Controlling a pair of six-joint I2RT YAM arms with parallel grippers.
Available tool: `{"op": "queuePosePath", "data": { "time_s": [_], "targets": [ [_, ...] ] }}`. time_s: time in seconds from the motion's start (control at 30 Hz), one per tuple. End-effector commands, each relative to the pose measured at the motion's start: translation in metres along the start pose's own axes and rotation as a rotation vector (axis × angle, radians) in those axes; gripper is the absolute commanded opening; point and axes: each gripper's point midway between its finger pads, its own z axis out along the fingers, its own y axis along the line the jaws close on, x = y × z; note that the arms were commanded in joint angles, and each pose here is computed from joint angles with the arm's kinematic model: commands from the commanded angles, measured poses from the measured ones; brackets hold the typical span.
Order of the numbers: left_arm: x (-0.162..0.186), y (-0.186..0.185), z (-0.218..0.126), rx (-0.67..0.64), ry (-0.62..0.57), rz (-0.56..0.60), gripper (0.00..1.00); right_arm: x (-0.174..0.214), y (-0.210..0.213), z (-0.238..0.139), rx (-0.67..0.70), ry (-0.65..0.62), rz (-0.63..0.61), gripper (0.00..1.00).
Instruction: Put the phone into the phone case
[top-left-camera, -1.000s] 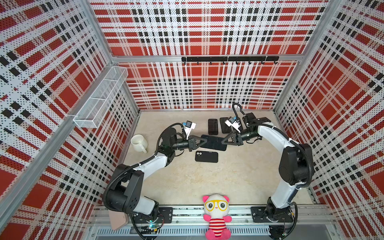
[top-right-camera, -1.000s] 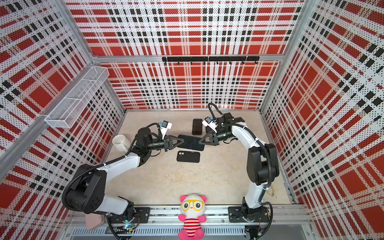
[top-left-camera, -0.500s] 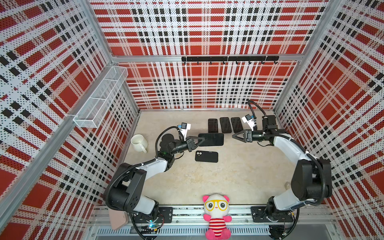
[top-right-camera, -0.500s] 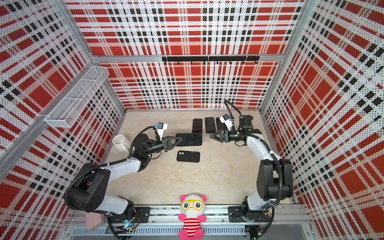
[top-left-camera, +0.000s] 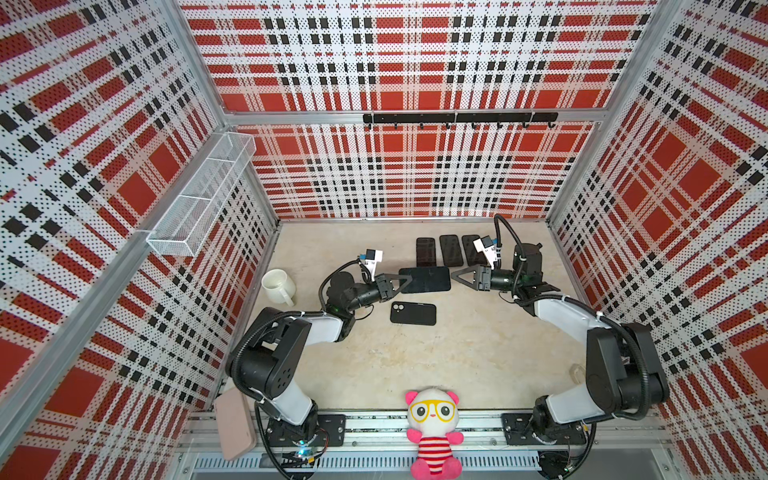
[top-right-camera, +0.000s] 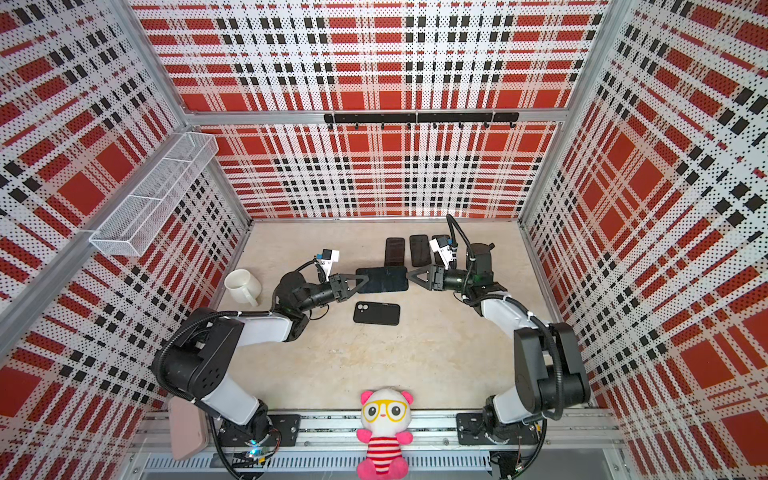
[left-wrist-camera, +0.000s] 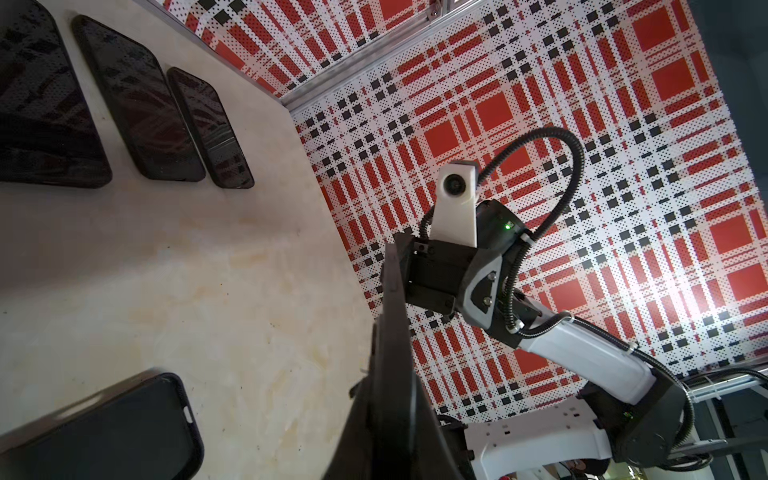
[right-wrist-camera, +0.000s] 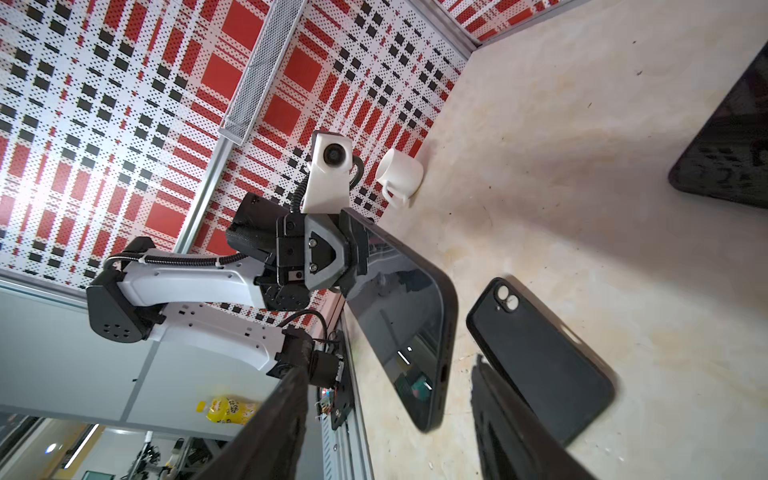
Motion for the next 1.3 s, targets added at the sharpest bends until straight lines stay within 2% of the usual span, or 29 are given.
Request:
{"op": "queuePosePath", "data": {
  "time_s": [0.0,0.13,0.33,0.63,0.8,1.03,1.17,1.2,1.27],
  "targets": [
    [-0.009,-0.028,0.004,0.091,-0.026,0.062,0.00,-0.007,0.000,0.011,-0.031,0.003,0.010,0.65],
    [-0.007,-0.024,0.006,0.092,-0.011,0.047,0.00,-0.006,0.009,0.017,-0.090,0.011,0.011,0.61],
    [-0.006,-0.014,0.007,0.084,-0.005,0.015,0.00,-0.004,0.018,0.020,-0.156,0.024,0.058,0.47],
    [-0.008,-0.011,0.005,0.111,-0.026,-0.012,0.00,0.006,0.022,0.026,-0.230,0.063,0.104,0.45],
    [-0.007,-0.008,0.005,0.107,-0.023,-0.017,0.00,0.008,0.021,0.029,-0.223,0.073,0.104,0.38],
    [-0.007,-0.005,0.007,0.107,-0.014,-0.015,0.00,0.009,0.011,0.031,-0.160,0.088,0.093,0.19],
    [-0.006,-0.006,0.009,0.109,-0.005,-0.001,0.00,0.006,0.012,0.031,-0.129,0.091,0.081,0.13],
    [-0.006,-0.006,0.009,0.109,-0.006,0.003,0.02,0.005,0.012,0.031,-0.126,0.091,0.079,0.12],
    [-0.009,-0.006,0.008,0.104,-0.010,0.017,0.14,0.002,0.014,0.030,-0.120,0.088,0.069,0.09]
  ]
}}
